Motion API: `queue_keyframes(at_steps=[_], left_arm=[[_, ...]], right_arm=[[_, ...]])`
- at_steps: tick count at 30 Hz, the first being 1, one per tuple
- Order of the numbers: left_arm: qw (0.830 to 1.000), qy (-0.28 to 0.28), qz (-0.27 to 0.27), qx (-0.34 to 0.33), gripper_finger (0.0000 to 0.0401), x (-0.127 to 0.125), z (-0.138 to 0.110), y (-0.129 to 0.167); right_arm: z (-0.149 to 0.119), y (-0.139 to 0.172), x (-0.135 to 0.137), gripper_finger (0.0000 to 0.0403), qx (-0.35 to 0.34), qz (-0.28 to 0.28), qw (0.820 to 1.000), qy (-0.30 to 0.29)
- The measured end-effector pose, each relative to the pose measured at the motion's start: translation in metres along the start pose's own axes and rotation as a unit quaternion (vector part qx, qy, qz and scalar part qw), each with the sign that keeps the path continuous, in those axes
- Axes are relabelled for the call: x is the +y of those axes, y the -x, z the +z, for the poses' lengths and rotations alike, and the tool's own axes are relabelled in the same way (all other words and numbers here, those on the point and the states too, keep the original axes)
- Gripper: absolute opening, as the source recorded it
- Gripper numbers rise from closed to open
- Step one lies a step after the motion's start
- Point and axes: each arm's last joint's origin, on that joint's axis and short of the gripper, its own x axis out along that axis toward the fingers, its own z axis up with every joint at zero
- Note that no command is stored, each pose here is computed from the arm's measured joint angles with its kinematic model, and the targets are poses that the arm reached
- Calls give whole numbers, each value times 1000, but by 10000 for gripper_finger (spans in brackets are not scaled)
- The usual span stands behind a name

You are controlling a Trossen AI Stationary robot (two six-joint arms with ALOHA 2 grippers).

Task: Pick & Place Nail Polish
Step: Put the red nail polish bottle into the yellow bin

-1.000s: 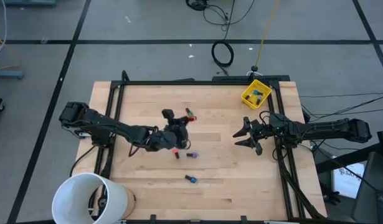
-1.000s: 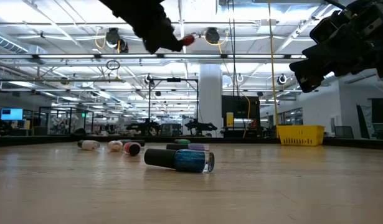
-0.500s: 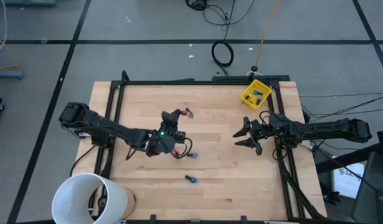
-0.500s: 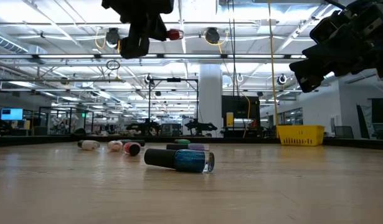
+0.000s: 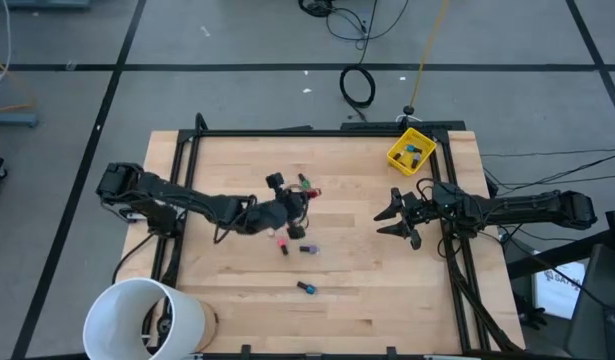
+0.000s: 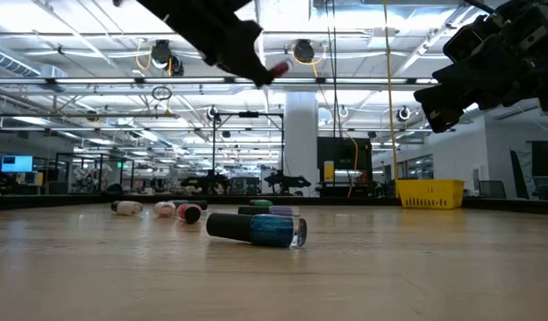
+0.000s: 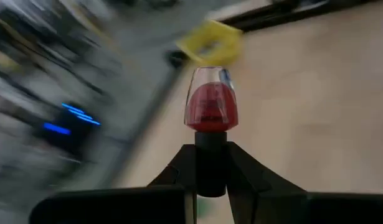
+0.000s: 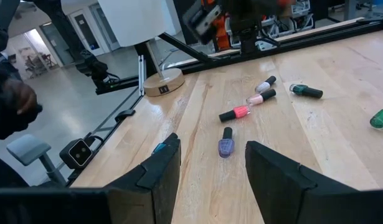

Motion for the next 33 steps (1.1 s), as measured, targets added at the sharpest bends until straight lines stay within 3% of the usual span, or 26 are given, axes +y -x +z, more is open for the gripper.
queue_keyframes(at_steps=[3,5,8,11,12,14,18,22,27,33], left_arm=[[989,95,-115,22,38,7,-5,-10],[963,147,-224,36,38,8,-6,-14],[887,210,-407,65,38,2,-7,-15],[824,235,-512,60,38,-7,-2,-14],[812,240,-528,58,38,-8,0,-13],[805,246,-538,46,38,-10,3,-11],[819,251,-514,49,38,-10,2,-13],[820,254,-509,55,38,-9,-1,-19],[797,283,-527,88,38,-9,-13,-39],[765,315,-554,89,38,-5,-23,-63]], right_arm=[[0,0,0,169,0,0,1000,0],[0,0,0,169,0,0,1000,0],[0,0,0,169,0,0,1000,0],[0,0,0,169,-1,0,1000,0],[0,0,0,169,-2,0,1000,1],[1,0,0,169,-4,-1,1000,8],[1,-1,-3,169,-11,-42,997,61],[4,-5,0,169,-30,-69,983,165],[8,-14,11,169,-66,-45,959,273],[6,-35,17,189,-26,-77,949,304]])
